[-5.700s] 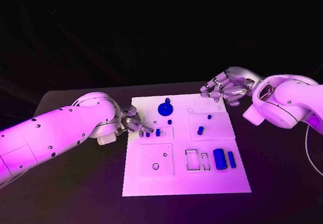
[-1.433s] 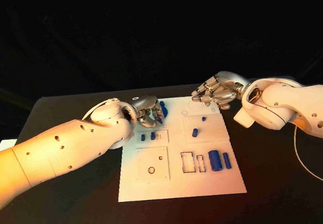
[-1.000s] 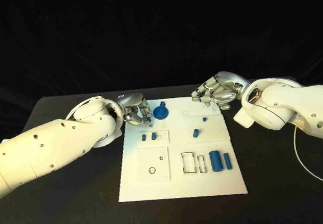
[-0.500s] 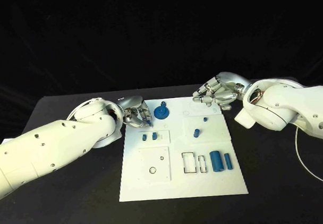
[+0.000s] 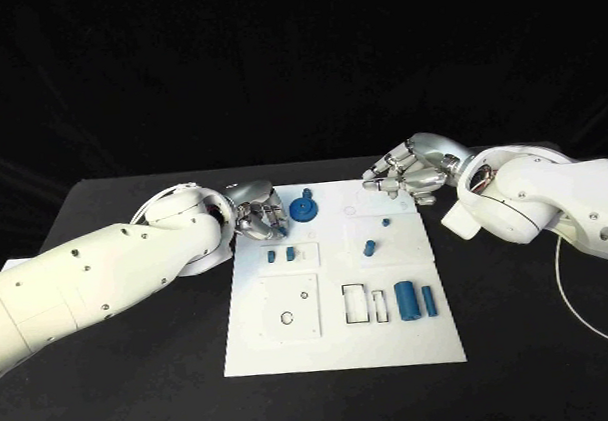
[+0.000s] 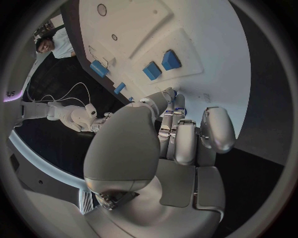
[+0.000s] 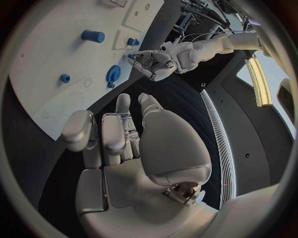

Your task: Assemble the parts on the task board

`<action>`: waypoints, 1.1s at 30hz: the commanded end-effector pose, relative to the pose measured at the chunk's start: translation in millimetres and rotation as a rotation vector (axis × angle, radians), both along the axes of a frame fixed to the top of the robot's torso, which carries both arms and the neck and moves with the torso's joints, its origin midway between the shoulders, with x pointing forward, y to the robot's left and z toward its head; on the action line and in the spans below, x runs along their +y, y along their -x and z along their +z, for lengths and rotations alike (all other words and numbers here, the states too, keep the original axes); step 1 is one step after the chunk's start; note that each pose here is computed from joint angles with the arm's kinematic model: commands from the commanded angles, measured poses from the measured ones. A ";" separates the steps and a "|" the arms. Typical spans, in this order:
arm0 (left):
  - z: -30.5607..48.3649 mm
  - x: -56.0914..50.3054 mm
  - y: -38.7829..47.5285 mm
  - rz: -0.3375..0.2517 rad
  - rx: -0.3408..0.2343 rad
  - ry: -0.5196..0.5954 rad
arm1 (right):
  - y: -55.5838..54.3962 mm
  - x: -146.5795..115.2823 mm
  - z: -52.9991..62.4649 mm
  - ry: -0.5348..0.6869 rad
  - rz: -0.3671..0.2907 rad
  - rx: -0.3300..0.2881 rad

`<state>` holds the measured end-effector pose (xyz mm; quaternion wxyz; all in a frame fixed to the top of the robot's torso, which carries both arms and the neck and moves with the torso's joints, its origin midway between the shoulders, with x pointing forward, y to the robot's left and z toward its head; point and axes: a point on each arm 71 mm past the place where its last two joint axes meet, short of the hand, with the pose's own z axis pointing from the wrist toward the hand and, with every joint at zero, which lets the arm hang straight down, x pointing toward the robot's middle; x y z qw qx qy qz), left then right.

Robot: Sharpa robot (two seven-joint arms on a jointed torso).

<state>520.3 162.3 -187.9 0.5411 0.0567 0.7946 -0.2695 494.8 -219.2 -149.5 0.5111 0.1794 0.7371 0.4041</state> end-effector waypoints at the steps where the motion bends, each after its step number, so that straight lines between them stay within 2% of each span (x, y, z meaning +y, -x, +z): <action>1: -2.3 -3.3 0.6 -0.014 0.022 -0.006 | 0.6 1.6 -0.3 -0.001 0.014 0.002; 24: -7.2 -5.2 -2.5 -0.013 0.050 -0.033 | 0.8 1.6 -0.2 -0.001 0.015 0.001; 33: -5.2 -7.2 -1.9 -0.018 0.035 -0.003 | 0.7 0.8 -0.1 -0.002 0.012 0.001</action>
